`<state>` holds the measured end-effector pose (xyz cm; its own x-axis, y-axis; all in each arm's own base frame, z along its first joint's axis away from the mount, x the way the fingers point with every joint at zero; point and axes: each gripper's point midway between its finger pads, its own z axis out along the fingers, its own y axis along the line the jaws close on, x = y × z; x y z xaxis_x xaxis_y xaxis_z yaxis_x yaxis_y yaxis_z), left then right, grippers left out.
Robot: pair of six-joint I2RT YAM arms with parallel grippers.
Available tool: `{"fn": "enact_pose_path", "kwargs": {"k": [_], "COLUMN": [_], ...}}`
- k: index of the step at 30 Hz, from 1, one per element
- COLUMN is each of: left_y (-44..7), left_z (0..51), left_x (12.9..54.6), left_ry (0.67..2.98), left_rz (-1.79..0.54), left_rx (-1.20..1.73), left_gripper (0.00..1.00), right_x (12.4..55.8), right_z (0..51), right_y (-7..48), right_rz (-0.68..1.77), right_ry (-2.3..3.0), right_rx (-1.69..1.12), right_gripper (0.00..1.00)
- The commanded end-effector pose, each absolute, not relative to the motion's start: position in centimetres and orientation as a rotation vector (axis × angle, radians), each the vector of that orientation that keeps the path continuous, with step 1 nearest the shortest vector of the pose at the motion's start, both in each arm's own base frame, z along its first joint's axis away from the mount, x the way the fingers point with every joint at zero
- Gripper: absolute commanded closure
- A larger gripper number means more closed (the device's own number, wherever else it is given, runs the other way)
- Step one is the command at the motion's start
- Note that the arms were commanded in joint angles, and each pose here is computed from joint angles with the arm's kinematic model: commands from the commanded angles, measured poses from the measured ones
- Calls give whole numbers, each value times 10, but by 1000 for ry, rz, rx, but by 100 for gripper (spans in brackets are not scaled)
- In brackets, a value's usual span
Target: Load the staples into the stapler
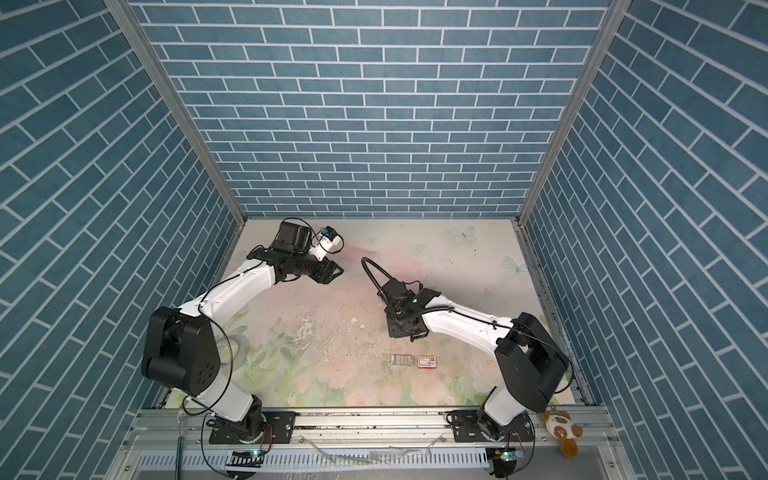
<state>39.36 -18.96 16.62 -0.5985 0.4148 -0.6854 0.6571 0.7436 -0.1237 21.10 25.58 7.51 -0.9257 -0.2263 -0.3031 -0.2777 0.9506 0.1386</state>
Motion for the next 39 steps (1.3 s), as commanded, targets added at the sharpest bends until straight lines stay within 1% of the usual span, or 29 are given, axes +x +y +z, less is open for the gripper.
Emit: {"fn": "enact_pose_path", "kwargs": {"k": [1, 8, 11, 13, 16, 19, 22, 27, 39], "left_y": [-206, -220, -223, -223, -224, -227, -228, -232, -234], "left_z": [174, 169, 166, 164, 163, 162, 161, 161, 162], "left_x": [391, 384, 383, 382, 381, 381, 381, 379, 377], "left_ry": [2252, 2242, 2248, 2251, 2254, 2254, 2256, 2253, 2251], "left_rz": [-529, -539, -545, -551, -555, -562, -563, -568, -572], "left_rx": [866, 920, 930, 933, 938, 941, 942, 954, 963], "left_gripper": [38, 38, 38, 38, 38, 38, 38, 38, 38], "right_x": [189, 172, 169, 165, 159, 155, 155, 154, 154], "right_z": [72, 61, 57, 54, 48, 43, 41, 37, 30], "right_y": [247, 248, 248, 248, 250, 243, 240, 233, 235], "right_rz": [241, 212, 211, 216, 232, 196, 189, 146, 132], "right_ry": [2862, 2868, 2872, 2875, 2882, 2889, 2886, 2896, 2905], "right_rx": [-278, -240, -221, -210, -197, -188, -174, -162, -170], "right_gripper": [72, 73, 79, 80, 80, 80, 81, 81, 81]}}
